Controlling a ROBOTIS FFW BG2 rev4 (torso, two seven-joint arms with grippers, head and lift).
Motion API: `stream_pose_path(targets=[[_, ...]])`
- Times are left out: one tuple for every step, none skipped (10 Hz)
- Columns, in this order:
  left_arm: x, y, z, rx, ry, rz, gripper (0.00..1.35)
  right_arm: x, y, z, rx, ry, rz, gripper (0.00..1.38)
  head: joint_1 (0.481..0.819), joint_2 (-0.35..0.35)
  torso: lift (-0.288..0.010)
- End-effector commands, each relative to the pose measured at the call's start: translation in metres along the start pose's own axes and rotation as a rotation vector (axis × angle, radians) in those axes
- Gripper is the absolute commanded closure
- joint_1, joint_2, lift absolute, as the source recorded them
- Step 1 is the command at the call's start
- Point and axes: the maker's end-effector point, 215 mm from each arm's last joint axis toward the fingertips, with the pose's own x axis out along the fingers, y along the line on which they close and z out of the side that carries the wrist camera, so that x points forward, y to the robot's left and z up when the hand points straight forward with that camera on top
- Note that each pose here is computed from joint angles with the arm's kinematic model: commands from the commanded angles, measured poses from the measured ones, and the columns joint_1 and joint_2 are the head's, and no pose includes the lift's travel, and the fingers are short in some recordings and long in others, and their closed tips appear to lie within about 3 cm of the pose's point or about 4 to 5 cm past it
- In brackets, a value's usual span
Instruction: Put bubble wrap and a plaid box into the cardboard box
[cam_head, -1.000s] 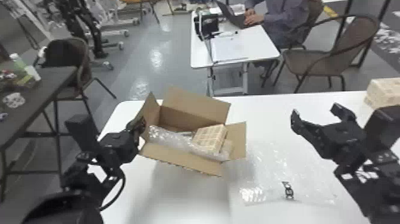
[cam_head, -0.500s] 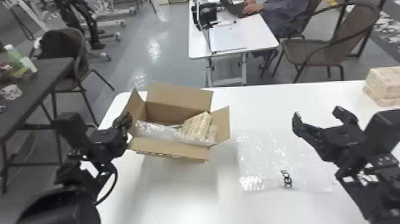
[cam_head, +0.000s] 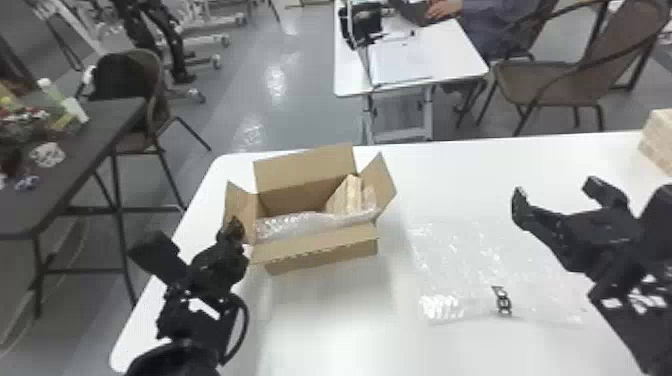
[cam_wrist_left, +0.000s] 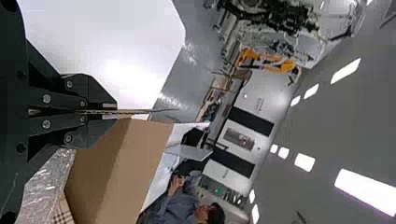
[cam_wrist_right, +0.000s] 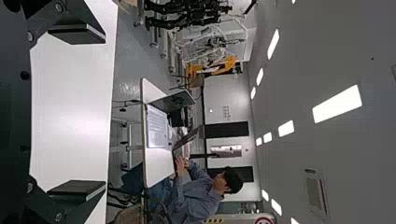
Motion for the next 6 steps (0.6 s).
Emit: stream_pose_path(targets=[[-0.014,-0.006,-0.014,-0.141,-0.066,0.073,1.21,0.000,0.001,-0.001,-0.002,0.008,0.006,0.19,0.695,0.238,-0.108],[-0.023,0.001,-0.008,-0.166,-0.126,0.147,1.21,0.000,0.002,-0.003,-0.003,0.016,0.010,0.19,0.695,0.243,-0.108],[-0.033,0.008,0.003,-0.172,-0.192,0.210,1.21,0.000,0.003,-0.003,-0.004,0.017,0.013,0.19,0.695,0.245,-0.108],[-0.045,0.019,0.020,-0.148,-0.279,0.267,1.21,0.000,0.003,-0.005,-0.005,0.021,0.017,0.19,0.695,0.253,-0.108],[-0.054,0.033,0.028,-0.137,-0.317,0.311,1.21,0.001,0.005,-0.006,-0.006,0.026,0.023,0.19,0.695,0.267,-0.108],[-0.067,0.044,0.035,-0.127,-0.352,0.363,1.21,0.001,0.005,-0.006,-0.005,0.028,0.025,0.19,0.695,0.287,-0.108]])
